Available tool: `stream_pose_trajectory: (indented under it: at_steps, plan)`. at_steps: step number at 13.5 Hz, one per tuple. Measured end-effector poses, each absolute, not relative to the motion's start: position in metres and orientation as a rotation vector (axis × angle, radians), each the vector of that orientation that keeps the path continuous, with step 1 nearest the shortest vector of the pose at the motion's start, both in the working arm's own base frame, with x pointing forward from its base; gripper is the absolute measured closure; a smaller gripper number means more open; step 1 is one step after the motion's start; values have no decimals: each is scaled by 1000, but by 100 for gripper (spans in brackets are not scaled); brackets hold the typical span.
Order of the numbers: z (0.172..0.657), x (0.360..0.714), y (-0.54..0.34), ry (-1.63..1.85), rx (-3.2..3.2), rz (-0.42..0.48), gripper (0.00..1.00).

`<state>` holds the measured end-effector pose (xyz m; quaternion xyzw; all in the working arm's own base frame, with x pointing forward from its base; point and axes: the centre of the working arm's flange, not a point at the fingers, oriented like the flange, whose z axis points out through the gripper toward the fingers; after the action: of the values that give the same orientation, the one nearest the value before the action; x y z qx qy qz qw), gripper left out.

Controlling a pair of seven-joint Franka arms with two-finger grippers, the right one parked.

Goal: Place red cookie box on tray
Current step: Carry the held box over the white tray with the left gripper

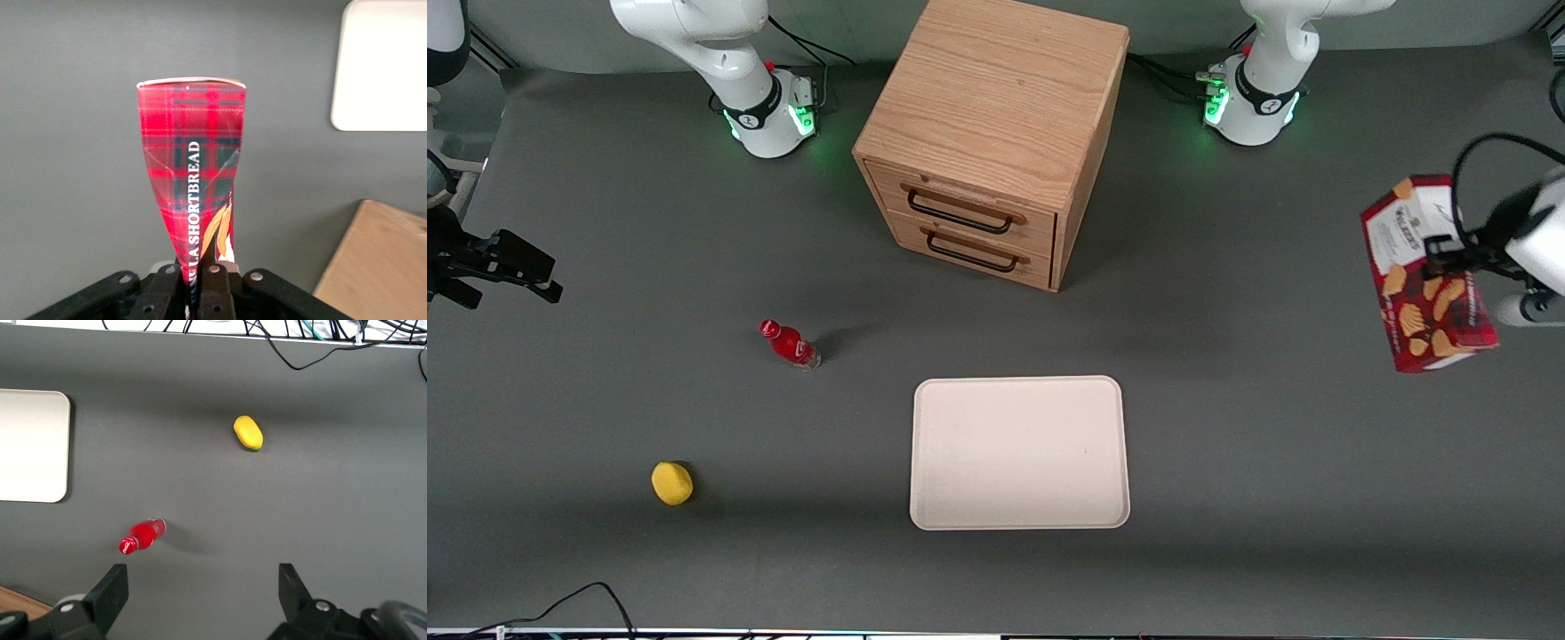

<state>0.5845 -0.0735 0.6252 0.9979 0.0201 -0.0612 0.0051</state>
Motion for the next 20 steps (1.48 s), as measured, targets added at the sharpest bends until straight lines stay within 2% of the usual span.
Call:
stream_pose_trajectory:
  at_steps: [2, 6, 9, 11, 13, 15, 18, 20]
  plan:
    - [613, 584, -148, 110, 3104, -204, 93]
    - [550, 607, -259, 200, 3013, -133, 93]
    - [454, 646, -294, 149, 2993, -47, 93]
    - [379, 662, -312, 99, 3000, -25, 93]
    - [323, 672, -324, 61, 2985, 34, 93]
    - [290, 677, -332, 30, 2982, 100, 93]
    - [272, 678, -333, 17, 3010, 136, 93]
    - [273, 681, -328, 29, 3012, 143, 73]
